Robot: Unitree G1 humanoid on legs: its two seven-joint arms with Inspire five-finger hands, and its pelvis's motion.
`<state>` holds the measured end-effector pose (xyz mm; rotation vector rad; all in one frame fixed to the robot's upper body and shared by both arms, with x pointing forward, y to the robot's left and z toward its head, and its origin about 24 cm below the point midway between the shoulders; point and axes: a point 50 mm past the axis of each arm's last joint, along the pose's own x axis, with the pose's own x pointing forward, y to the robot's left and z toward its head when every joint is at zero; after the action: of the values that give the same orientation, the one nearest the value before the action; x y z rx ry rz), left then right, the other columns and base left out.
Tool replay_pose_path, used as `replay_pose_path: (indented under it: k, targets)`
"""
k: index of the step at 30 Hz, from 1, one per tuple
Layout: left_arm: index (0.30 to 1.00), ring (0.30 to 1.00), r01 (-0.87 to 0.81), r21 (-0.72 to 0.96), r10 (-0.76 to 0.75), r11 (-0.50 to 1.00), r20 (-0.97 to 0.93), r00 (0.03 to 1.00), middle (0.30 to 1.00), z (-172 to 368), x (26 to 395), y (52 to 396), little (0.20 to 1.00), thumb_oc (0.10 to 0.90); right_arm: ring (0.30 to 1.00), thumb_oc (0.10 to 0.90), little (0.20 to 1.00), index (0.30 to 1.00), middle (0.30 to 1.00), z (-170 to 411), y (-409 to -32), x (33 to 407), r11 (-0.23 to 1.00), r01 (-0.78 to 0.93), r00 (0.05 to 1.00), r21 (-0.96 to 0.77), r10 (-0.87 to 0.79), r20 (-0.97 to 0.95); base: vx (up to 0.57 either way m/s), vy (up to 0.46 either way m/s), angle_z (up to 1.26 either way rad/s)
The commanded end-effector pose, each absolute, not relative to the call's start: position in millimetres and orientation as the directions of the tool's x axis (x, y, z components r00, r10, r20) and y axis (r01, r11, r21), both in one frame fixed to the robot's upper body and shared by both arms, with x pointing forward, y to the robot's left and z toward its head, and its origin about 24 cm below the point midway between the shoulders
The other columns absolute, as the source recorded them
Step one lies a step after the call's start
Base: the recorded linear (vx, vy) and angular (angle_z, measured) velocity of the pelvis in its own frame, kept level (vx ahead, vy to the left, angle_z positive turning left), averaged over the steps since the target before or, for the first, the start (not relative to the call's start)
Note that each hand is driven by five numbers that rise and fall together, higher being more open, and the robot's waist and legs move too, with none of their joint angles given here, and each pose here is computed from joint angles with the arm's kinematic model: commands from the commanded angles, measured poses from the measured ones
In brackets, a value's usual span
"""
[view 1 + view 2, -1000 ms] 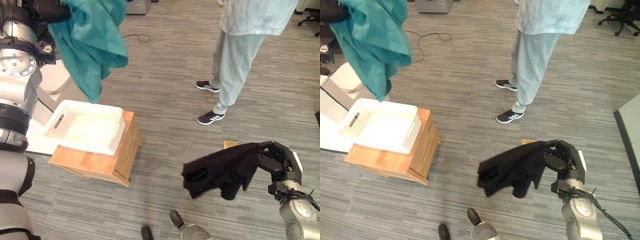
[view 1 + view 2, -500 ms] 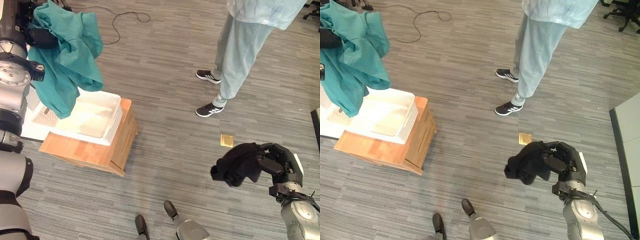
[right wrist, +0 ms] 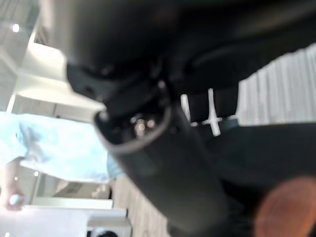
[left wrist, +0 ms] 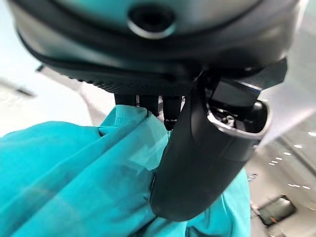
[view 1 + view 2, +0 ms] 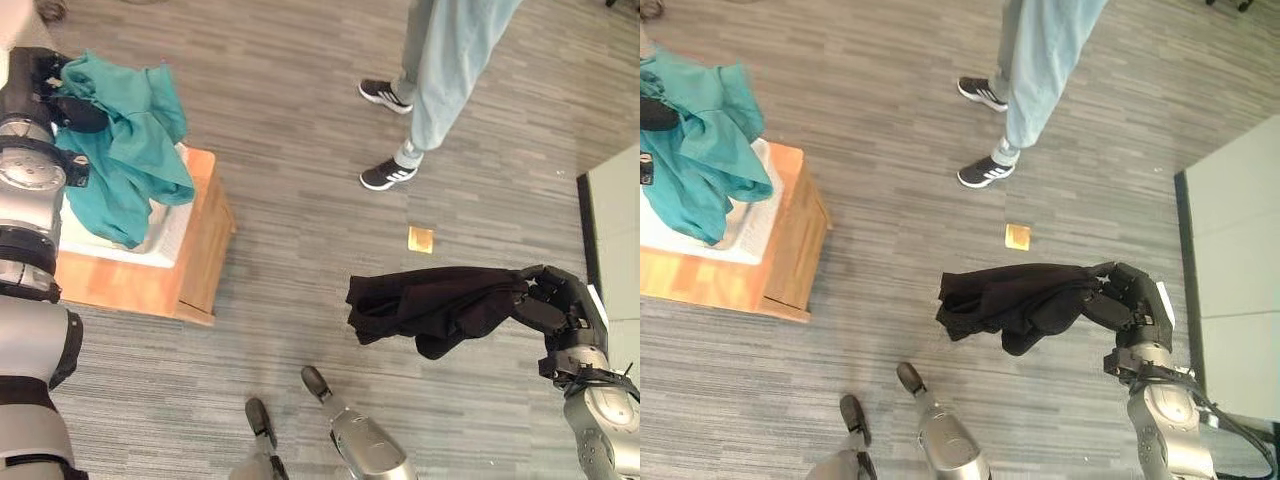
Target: Pick up bed clothes into laundry basket.
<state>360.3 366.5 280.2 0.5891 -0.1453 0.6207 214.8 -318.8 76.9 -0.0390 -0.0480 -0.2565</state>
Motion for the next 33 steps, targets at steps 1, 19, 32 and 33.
replay_pose_path:
  k: [1, 19, 32, 33]
  targets:
    - [0.300, 0.300, -0.728, 0.295, 0.516, 0.620, 0.545, 0.660, 0.300, 360, 332, 376, 0.300, 0.400, 0.300, 0.400, 0.300, 0.300, 0.300, 144, -351, 211, 0.934, 0.356, 0.878, -0.026, -0.325, 0.352, 0.05, 0.016, 0.00]
    - [0.300, 0.300, -0.757, -0.036, 0.615, 0.653, 0.608, 0.502, 0.300, 401, 288, 406, 0.300, 0.400, 0.300, 0.400, 0.300, 0.300, 0.300, 122, -341, 209, 0.948, 0.311, 0.923, -0.064, -0.286, 0.258, 0.04, 0.015, 0.00]
    - [0.300, 0.300, -0.908, 0.062, 0.783, 0.414, 0.485, 0.390, 0.300, 374, 251, 456, 0.300, 0.400, 0.300, 0.400, 0.300, 0.300, 0.300, 118, -348, 202, 0.933, 0.350, 0.916, -0.086, -0.321, 0.239, 0.00, -0.002, 0.02]
    - [0.300, 0.300, -0.909, 0.070, 0.788, 0.412, 0.473, 0.394, 0.300, 369, 251, 458, 0.300, 0.400, 0.300, 0.400, 0.300, 0.300, 0.300, 119, -347, 203, 0.934, 0.345, 0.918, -0.089, -0.316, 0.240, 0.00, 0.000, 0.00]
